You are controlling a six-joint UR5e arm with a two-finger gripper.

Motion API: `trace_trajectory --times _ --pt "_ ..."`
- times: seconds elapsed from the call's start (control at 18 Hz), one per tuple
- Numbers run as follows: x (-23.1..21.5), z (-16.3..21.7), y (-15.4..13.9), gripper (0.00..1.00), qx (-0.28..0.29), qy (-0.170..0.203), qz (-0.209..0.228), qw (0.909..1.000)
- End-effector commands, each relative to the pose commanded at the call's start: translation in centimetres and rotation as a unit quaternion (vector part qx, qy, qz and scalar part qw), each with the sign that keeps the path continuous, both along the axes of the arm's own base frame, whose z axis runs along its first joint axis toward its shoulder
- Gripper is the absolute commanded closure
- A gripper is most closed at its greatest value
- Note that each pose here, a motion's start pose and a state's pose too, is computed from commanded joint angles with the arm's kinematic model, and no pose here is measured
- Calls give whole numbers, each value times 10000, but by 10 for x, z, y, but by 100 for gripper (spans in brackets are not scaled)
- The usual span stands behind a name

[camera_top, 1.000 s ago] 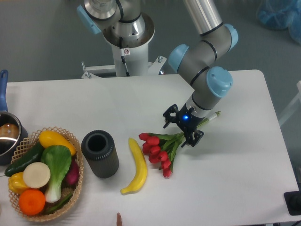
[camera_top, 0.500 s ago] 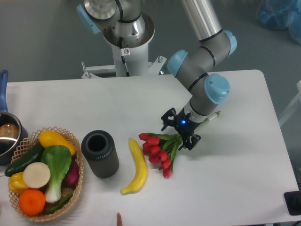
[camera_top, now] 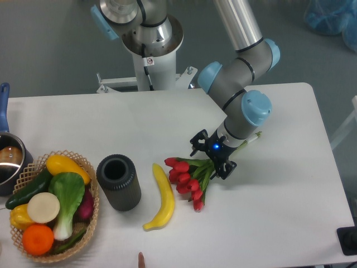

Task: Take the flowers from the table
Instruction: 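Close the gripper around the tulip stems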

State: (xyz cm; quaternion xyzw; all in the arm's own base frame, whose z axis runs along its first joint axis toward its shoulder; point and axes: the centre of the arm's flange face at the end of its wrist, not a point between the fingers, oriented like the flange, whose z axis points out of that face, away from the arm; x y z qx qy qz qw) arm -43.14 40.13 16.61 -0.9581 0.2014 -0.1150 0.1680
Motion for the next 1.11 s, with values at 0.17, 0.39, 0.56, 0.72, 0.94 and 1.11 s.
trace_trajectory --times 0.17,0.39,0.56,0.72,0.94,1.11 --pt "0 1 0 17 3 7 0 10000" --pt "0 2 0 30 1 5 7 10000" --pt "1 2 0 35 6 -1 15 10000" --pt "1 2 0 45 1 5 7 10000" --pt "1 2 -1 52 -14 -25 22 10000" --pt "0 3 -2 57 -31 -37 92 9999"
